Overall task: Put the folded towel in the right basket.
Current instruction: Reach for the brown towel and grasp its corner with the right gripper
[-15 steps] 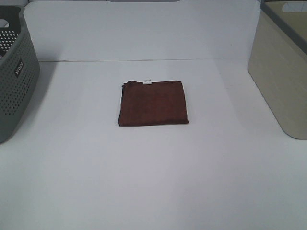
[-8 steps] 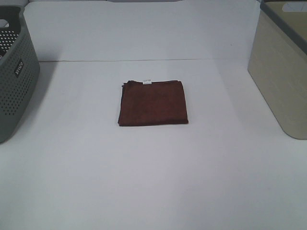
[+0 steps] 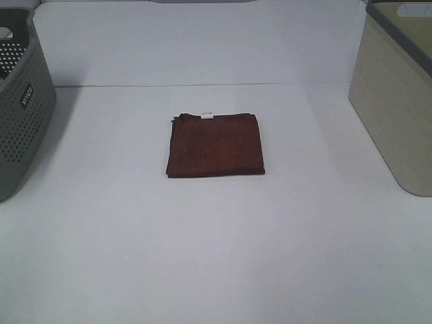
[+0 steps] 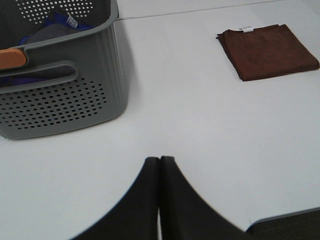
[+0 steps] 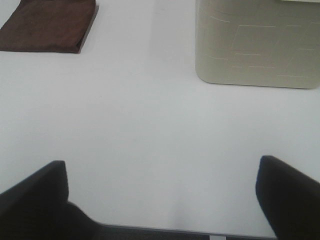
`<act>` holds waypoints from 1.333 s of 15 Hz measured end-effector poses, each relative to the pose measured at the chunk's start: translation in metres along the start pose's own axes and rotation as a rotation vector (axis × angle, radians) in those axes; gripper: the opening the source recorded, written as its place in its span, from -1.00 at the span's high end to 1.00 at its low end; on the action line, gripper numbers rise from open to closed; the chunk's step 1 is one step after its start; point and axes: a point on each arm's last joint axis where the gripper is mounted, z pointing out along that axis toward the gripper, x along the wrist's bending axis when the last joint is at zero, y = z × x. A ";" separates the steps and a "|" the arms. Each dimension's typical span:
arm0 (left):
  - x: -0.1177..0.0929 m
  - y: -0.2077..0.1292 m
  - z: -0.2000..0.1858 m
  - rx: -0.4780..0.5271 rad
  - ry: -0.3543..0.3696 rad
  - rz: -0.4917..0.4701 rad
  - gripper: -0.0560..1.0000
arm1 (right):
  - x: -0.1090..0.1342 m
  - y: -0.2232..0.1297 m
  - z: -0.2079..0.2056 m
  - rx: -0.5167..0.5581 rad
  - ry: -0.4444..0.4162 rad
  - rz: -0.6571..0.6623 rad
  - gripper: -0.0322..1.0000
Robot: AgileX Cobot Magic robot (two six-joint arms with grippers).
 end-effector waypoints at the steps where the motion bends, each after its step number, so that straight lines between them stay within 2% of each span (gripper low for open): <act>1: 0.000 0.000 0.000 0.000 0.000 0.000 0.89 | 0.000 0.001 -0.001 -0.011 -0.001 0.000 -0.95; 4: 0.000 0.000 0.000 0.000 0.000 0.000 0.89 | -0.002 0.029 0.001 -0.033 -0.006 0.004 -0.93; 11: 0.000 0.000 0.000 0.000 0.000 0.000 0.89 | -0.010 0.137 0.072 0.265 0.016 0.041 -0.88; 15: 0.000 0.000 0.000 0.000 0.000 0.000 0.89 | -0.007 0.187 0.132 0.399 0.121 0.076 -0.88; 18: 0.000 0.000 0.000 0.000 0.000 0.000 0.89 | -0.001 0.203 0.181 0.507 0.226 0.114 -0.88; 20: 0.000 0.000 0.000 0.000 0.000 0.000 0.89 | 0.013 0.208 0.208 0.555 0.271 0.083 -0.88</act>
